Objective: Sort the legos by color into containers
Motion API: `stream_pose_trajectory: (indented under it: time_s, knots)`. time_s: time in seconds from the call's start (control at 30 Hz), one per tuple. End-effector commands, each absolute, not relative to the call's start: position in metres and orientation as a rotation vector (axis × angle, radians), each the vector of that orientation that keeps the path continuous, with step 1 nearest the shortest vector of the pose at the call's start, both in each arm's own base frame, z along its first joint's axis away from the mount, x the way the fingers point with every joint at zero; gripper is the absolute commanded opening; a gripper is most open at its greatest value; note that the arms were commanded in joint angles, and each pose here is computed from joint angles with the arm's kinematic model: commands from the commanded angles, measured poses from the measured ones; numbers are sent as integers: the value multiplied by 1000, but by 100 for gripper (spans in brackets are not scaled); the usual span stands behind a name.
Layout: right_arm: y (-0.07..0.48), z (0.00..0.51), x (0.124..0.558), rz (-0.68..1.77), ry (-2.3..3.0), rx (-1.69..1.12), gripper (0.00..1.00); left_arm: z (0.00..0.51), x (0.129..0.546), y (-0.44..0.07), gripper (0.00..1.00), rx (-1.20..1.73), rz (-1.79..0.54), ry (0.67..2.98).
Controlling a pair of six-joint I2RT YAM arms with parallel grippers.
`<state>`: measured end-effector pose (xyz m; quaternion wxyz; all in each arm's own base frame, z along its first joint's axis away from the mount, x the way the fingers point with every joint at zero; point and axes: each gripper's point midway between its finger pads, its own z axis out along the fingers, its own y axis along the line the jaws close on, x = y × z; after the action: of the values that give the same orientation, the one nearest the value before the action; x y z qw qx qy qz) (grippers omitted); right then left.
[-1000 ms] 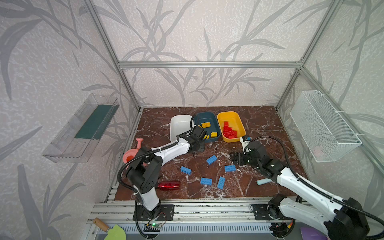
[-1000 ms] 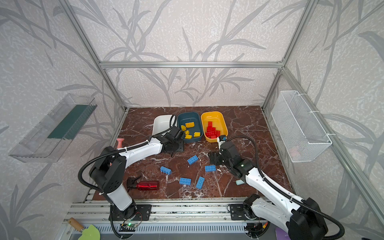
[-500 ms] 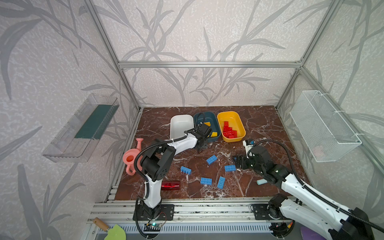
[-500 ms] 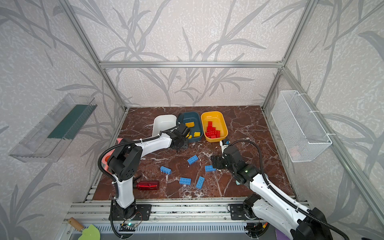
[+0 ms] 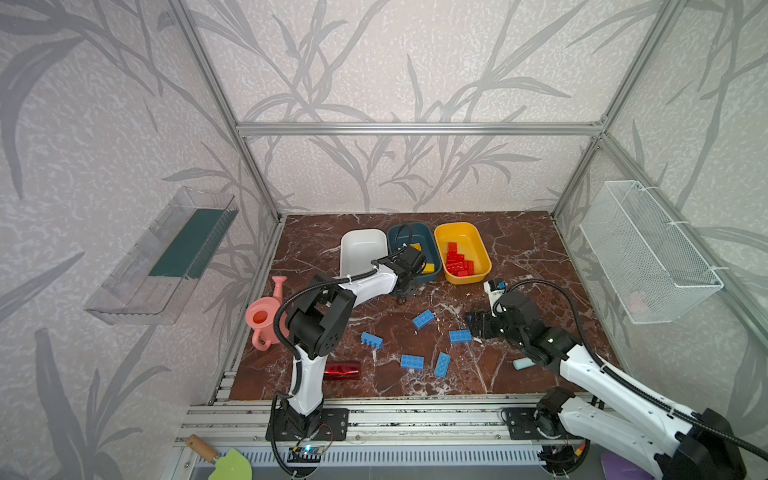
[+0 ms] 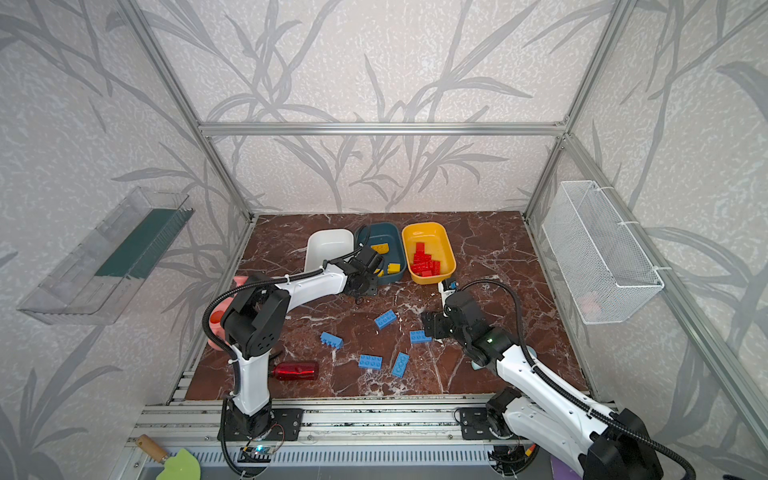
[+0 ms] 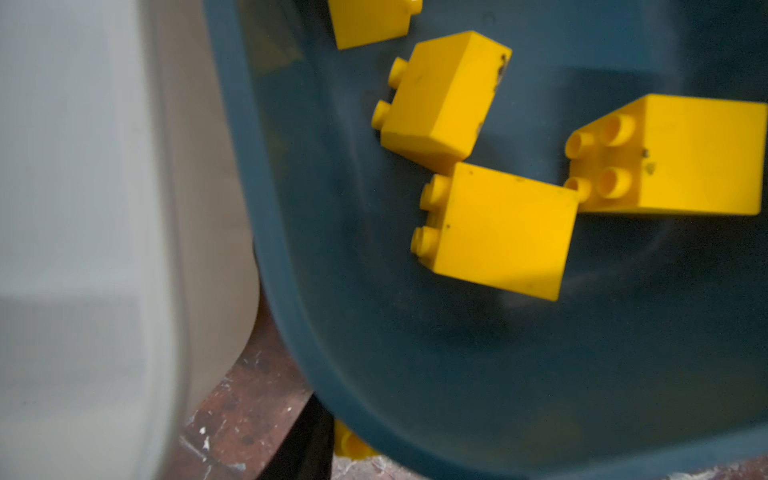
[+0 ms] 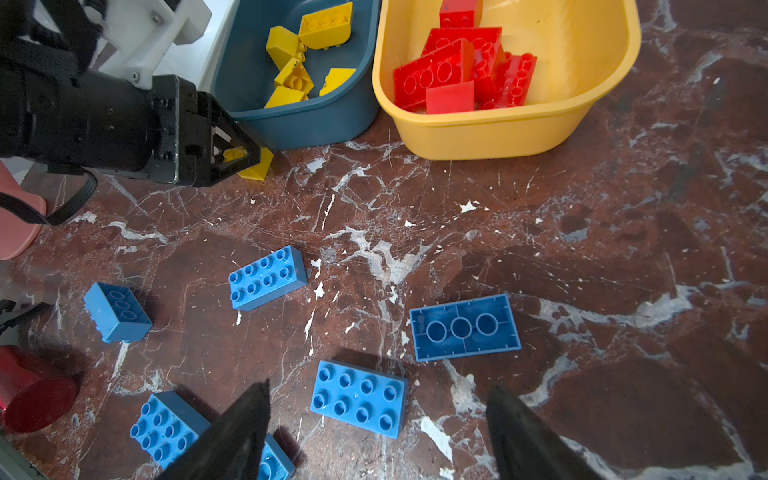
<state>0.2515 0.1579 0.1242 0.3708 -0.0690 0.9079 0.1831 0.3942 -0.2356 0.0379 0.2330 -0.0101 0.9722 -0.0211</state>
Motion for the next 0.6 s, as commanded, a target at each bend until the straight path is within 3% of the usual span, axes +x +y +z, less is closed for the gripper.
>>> stream_pose_trajectory:
  time_s: [0.0, 0.33, 0.57]
  knots:
    - [159, 129, 253, 470, 2312, -192, 82, 51, 386, -233, 38, -41, -75, 2667]
    - [160, 128, 251, 484, 2311, -192, 82, 115, 378, -239, 38, -11, -181, 2568]
    - [161, 130, 249, 499, 2317, -192, 82, 145, 406, -248, 38, 6, -142, 2518]
